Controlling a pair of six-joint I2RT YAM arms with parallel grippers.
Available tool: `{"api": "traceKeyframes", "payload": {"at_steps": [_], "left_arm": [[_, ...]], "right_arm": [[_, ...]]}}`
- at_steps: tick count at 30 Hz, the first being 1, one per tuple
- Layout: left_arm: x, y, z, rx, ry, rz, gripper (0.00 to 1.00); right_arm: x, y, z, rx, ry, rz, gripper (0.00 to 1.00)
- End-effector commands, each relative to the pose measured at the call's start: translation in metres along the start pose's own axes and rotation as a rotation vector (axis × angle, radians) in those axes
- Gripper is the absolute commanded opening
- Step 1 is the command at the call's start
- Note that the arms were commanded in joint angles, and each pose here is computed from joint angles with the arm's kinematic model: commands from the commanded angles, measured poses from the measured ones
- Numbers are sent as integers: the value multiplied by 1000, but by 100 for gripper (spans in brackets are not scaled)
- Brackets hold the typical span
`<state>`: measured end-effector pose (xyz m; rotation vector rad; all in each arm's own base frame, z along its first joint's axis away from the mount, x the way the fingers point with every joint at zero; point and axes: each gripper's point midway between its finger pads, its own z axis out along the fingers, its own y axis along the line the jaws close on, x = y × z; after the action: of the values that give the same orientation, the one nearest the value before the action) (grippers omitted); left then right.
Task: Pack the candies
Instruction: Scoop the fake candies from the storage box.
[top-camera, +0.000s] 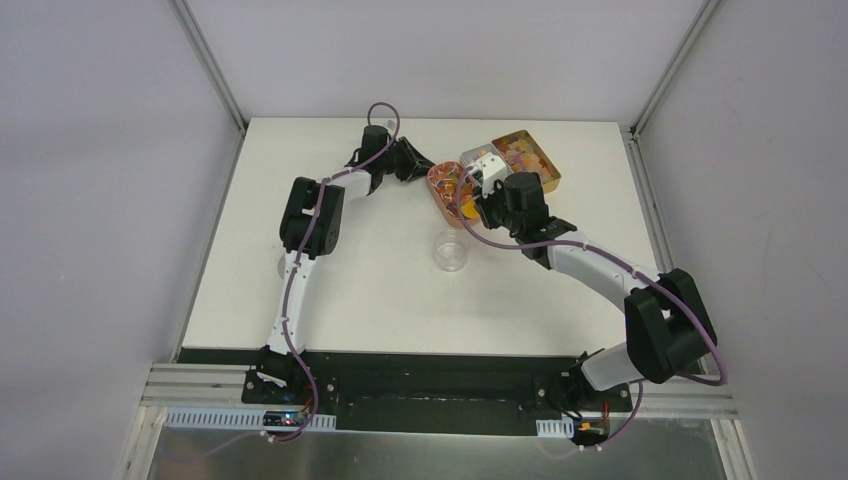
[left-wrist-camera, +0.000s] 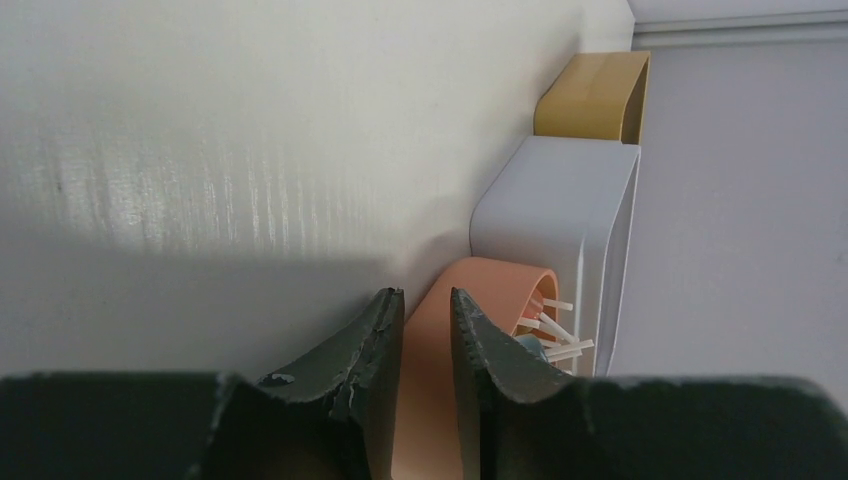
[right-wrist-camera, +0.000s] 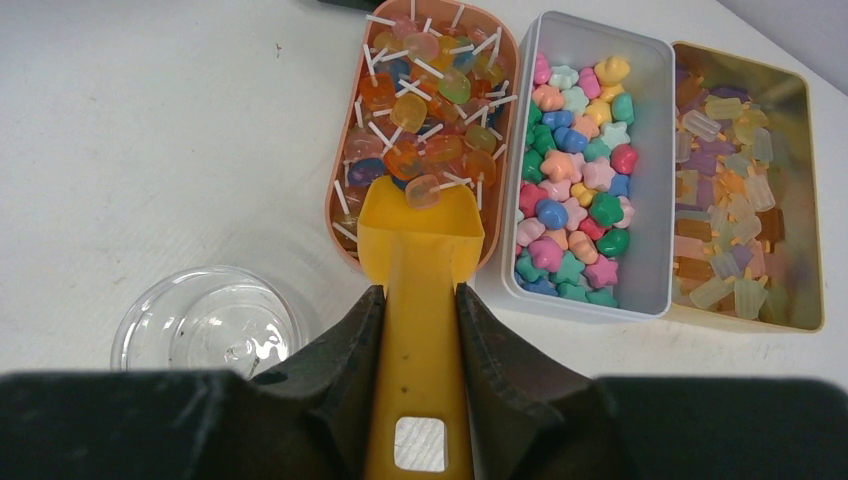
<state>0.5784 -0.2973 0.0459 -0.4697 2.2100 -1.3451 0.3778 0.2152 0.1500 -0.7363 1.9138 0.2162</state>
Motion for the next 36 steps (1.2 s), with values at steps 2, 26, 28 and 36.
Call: {"api": "traceKeyframes", "payload": {"at_steps": [2,26,28,36], "left_arm": [[4,-24,2,99,15,27,25],[15,-27,0,92,35,34,23],[15,-27,0,93,36,36,23],[18,-24,1,94,46,29,22]], "right_arm": [[13,1,8,-3,-13,-21,0],[34,-3,12,66,-87,9,0],[37,-4,12,74,-89,17,0],[38,-5,14,80,-108,30,0]]}}
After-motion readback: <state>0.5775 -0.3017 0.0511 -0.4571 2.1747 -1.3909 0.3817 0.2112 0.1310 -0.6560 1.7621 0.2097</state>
